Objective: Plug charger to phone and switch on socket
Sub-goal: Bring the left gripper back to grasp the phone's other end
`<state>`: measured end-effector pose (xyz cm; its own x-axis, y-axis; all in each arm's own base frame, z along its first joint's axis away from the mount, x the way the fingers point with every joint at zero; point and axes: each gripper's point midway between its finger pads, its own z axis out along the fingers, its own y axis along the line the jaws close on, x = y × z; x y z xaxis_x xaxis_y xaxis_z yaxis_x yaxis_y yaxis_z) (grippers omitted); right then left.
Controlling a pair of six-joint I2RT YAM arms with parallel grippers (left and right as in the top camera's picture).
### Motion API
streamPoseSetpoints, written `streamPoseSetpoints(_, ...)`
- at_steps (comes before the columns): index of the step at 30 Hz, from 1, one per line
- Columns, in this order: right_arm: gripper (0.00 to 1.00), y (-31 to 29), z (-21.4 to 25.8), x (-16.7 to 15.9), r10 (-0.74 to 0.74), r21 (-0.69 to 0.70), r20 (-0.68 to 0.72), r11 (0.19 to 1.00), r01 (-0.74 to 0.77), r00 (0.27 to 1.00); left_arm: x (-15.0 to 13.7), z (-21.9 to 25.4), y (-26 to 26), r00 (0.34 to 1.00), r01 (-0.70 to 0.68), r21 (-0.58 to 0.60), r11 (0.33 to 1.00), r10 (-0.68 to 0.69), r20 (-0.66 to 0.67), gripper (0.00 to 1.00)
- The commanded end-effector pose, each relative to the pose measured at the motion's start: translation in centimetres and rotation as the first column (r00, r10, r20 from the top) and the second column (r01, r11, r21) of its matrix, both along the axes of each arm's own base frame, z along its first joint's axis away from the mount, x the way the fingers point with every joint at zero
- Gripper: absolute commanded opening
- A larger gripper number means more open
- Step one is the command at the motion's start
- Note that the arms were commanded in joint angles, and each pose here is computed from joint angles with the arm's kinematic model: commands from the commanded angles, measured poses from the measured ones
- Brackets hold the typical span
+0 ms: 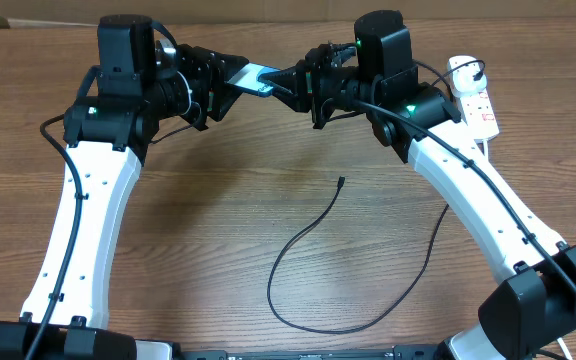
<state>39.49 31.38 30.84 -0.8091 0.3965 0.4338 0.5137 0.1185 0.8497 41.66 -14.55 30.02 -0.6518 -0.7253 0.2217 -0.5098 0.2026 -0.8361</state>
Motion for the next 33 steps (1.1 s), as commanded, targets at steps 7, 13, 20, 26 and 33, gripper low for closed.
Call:
streamPoseSetpoints(7, 0.04, 1.0, 2.0, -0.9, 0.042, 0.043, 0.022, 0.998, -0.043, 0.999, 0.3, -0.4, 0.1, 1.000, -0.024, 0.006, 1.000, 0.024, -0.013, 0.37)
streamPoseSetpoints(13, 0.04, 1.7, 2.0, -1.5, 0.059, 0.044, 0.018, 0.997, -0.059, 0.998, 0.3, -0.4, 0.2, 1.000, -0.026, 0.008, 1.000, 0.026, -0.013, 0.33)
streamPoseSetpoints(20, 0.04, 1.7, 2.0, -1.5, 0.060, 0.044, 0.018, 0.997, -0.061, 0.998, 0.4, -0.5, 0.3, 0.999, -0.033, 0.013, 0.999, 0.033, -0.012, 0.27)
streamPoseSetpoints(26, 0.04, 1.9, 2.0, -1.8, 0.074, 0.047, 0.017, 0.996, -0.075, 0.997, 0.4, -0.5, 0.3, 0.999, -0.035, 0.015, 0.999, 0.035, -0.012, 0.17)
streamPoseSetpoints(33, 0.16, 2.3, 2.1, -2.3, 0.102, 0.044, 0.040, 0.994, -0.104, 0.994, 0.4, -0.5, 0.3, 0.999, -0.036, 0.015, 0.999, 0.036, -0.012, 0.04)
